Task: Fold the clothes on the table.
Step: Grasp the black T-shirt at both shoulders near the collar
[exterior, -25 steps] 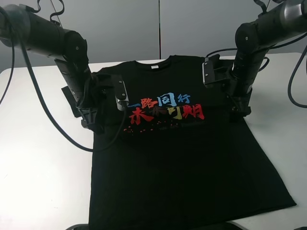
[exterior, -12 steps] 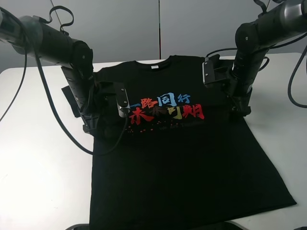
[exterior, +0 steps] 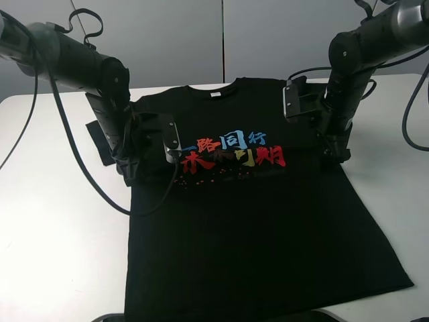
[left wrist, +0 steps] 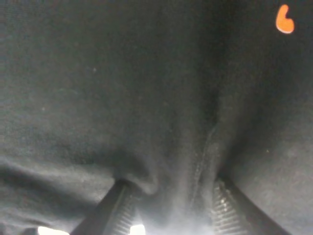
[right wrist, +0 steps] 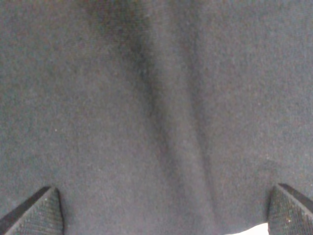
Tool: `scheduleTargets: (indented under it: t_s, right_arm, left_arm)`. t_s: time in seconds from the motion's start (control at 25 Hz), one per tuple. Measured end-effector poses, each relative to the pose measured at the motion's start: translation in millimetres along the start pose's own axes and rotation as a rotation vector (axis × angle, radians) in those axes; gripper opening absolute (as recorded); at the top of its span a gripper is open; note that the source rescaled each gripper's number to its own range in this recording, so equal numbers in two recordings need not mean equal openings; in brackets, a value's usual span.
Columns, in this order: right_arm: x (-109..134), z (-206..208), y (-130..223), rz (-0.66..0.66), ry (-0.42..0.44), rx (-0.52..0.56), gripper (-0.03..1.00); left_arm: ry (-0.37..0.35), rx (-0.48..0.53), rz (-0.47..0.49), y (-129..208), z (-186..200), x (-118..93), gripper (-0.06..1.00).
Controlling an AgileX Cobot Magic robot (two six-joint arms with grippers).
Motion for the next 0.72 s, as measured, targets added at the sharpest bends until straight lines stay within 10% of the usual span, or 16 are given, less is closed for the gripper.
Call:
scheduleTargets:
  t_s: [0.32,0.56,0.72]
  right_arm:
    - [0.1,0.0,-0.2,-0.001,-0.001,-0.001,0.93]
    - [0.2,0.0,-0.5,-0.004,-0.002,-0.003,0.85]
    - [0.3,0.0,-0.7,-0.005,-0.002,-0.005,0.72]
  left_arm:
    - [-0.008,-0.006,-0.002,-1.0,0.3,1.3,0.60]
    - [-0.007,-0.006,-0.002,-1.0,0.3,1.2,0.09]
    - [-0.010,-0.006,-0.003,-1.0,0.3,1.5,0.01]
Point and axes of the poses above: a point on each arm's last joint axis where the gripper is mounted, z pointing back along that axis away from the gripper, x along the wrist's bending axis when the last joint is at zero, y = z × x, the point moved 5 cm from there along -z, pointing out along that axis toward the gripper, and after that the axes turned 5 degrees about z, right-handed, at the moved point
